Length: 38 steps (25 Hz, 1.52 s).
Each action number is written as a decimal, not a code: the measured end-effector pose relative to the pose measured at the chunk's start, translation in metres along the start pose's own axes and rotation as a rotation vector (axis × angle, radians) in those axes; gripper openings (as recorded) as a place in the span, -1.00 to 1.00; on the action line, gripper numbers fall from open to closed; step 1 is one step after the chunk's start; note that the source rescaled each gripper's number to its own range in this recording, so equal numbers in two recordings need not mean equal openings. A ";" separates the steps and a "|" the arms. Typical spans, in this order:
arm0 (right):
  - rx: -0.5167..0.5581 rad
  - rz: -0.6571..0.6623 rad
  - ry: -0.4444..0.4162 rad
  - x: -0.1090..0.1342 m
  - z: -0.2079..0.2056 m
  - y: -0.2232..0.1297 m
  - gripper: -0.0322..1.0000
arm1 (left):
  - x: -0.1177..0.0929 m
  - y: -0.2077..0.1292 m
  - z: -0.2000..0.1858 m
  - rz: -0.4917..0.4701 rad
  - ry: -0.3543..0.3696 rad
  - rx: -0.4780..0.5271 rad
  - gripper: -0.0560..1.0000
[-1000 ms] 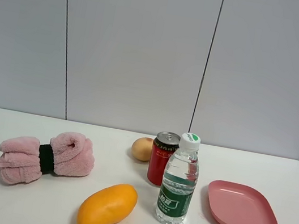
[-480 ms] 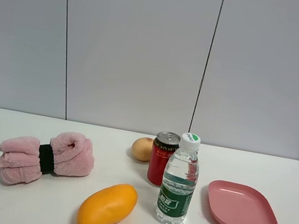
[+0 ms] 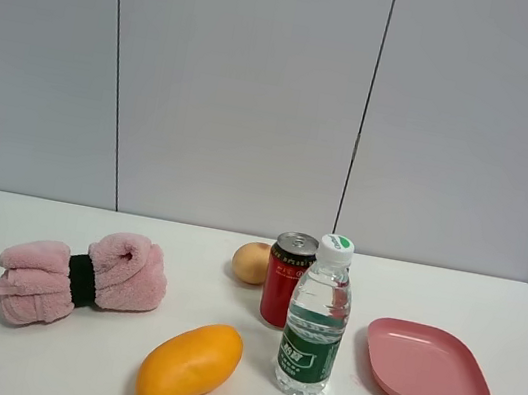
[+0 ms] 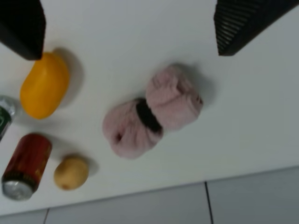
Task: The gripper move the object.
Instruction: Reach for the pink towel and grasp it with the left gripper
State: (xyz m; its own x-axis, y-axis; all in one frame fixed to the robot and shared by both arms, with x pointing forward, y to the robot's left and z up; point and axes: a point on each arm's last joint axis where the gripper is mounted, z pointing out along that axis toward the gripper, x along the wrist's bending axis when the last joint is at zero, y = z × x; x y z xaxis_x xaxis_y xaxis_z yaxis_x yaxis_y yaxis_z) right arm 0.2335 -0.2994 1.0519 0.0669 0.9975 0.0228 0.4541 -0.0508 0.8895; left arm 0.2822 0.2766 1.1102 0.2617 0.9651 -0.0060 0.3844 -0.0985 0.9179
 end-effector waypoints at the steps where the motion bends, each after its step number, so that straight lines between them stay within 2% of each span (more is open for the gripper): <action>1: 0.000 0.000 0.000 0.000 0.000 0.000 1.00 | 0.003 0.008 0.008 0.017 -0.004 -0.010 0.10; 4: 0.000 0.000 0.000 0.000 0.000 0.000 1.00 | 0.014 0.023 0.038 0.070 -0.017 -0.004 0.10; 9: 0.000 0.000 0.000 0.000 0.000 0.000 1.00 | 0.032 0.022 0.102 0.229 -0.088 0.170 0.10; 12: 0.000 0.000 0.000 0.000 0.000 0.000 1.00 | 0.041 0.017 0.137 0.282 -0.137 0.238 0.12; 16: 0.000 0.000 0.000 0.000 0.000 0.000 1.00 | 0.052 0.028 0.171 0.294 -0.169 0.274 0.30; 21: 0.000 0.000 0.000 0.000 0.000 0.000 1.00 | 0.065 0.059 0.197 0.361 -0.172 0.251 0.66; 27: 0.000 0.000 0.000 0.000 0.000 0.000 1.00 | 0.075 0.064 0.221 0.409 -0.176 0.293 0.73; 30: 0.000 0.000 0.000 0.000 0.000 0.000 1.00 | 0.076 0.056 0.233 0.415 -0.195 0.334 0.74; 38: 0.000 0.000 0.000 0.000 0.000 0.000 1.00 | 0.049 0.034 0.278 0.496 -0.313 0.415 0.74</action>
State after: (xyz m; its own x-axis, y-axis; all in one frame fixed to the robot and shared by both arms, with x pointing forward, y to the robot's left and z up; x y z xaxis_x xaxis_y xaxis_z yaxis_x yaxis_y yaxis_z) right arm 0.2335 -0.2994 1.0519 0.0669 0.9975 0.0228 0.4541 -0.0508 0.8895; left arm 0.5538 0.2528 1.0310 0.7107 0.6739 0.2019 0.4431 -0.6517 0.6156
